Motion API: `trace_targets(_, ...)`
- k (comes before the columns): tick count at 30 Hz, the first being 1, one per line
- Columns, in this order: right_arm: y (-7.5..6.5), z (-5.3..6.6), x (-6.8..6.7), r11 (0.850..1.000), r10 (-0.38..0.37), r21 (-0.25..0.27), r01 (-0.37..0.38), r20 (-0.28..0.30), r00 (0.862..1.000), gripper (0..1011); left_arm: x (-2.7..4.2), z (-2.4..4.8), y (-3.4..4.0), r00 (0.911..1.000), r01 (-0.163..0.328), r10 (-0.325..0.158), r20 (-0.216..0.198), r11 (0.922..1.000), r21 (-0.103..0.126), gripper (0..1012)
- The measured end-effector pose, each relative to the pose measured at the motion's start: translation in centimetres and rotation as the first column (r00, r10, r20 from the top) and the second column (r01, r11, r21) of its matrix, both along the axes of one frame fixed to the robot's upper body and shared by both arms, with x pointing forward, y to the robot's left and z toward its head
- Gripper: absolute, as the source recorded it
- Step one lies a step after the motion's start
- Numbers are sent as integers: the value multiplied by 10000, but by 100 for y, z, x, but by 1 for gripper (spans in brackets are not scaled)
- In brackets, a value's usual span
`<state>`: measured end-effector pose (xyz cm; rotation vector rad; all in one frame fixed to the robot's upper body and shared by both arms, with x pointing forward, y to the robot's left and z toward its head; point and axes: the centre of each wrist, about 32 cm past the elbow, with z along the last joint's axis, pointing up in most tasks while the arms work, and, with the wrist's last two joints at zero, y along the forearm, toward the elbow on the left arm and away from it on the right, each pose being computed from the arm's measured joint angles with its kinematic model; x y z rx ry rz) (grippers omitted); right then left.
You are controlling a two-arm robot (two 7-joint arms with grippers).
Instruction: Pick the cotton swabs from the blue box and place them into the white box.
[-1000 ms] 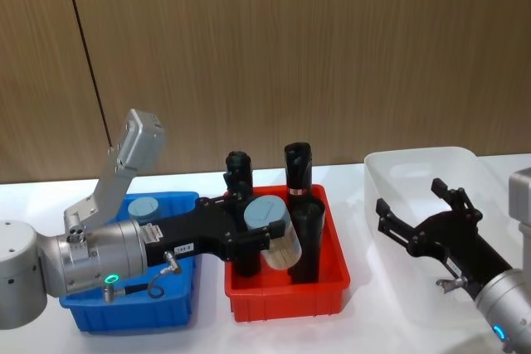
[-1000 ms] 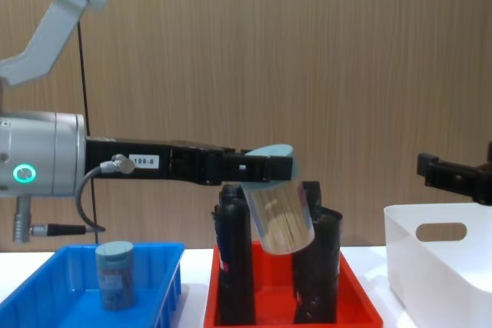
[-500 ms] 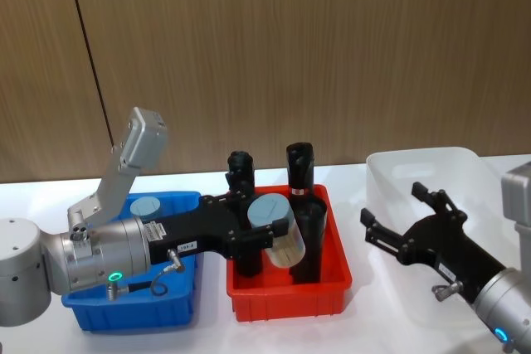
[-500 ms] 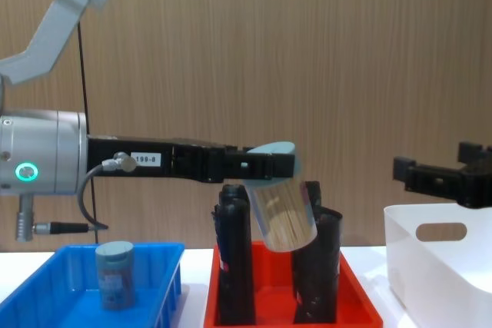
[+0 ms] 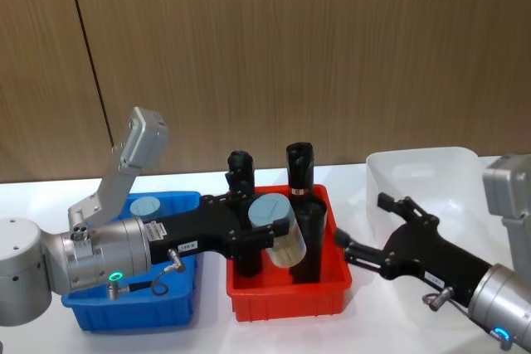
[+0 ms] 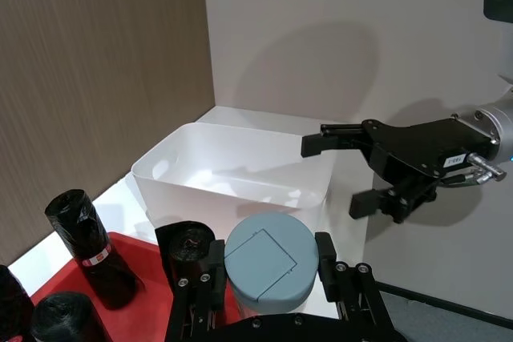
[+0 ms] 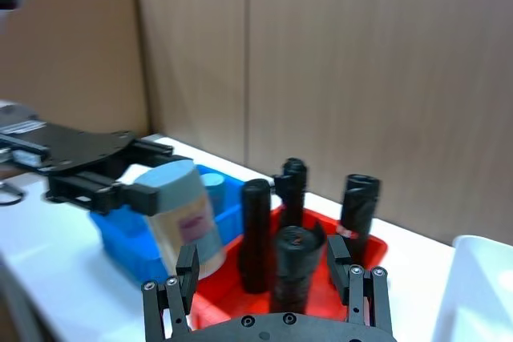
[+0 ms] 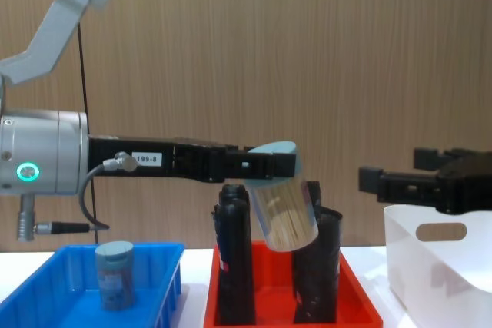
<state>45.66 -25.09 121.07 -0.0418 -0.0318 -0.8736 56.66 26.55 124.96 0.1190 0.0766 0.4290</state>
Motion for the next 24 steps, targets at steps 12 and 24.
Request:
trace_targets(12, 19, 116, 160, 9843, 1710, -333, -1732, -593, 9835, 1002, 2, 2, 1, 10000, -2, 2, 7, 10000, -1, 670)
trace_targets(24, 93, 146, 356, 9686, 2404, -377, -2456, -1078, 9647, 1002, 2, 2, 1, 10000, -5, 5, 8, 10000, -1, 670)
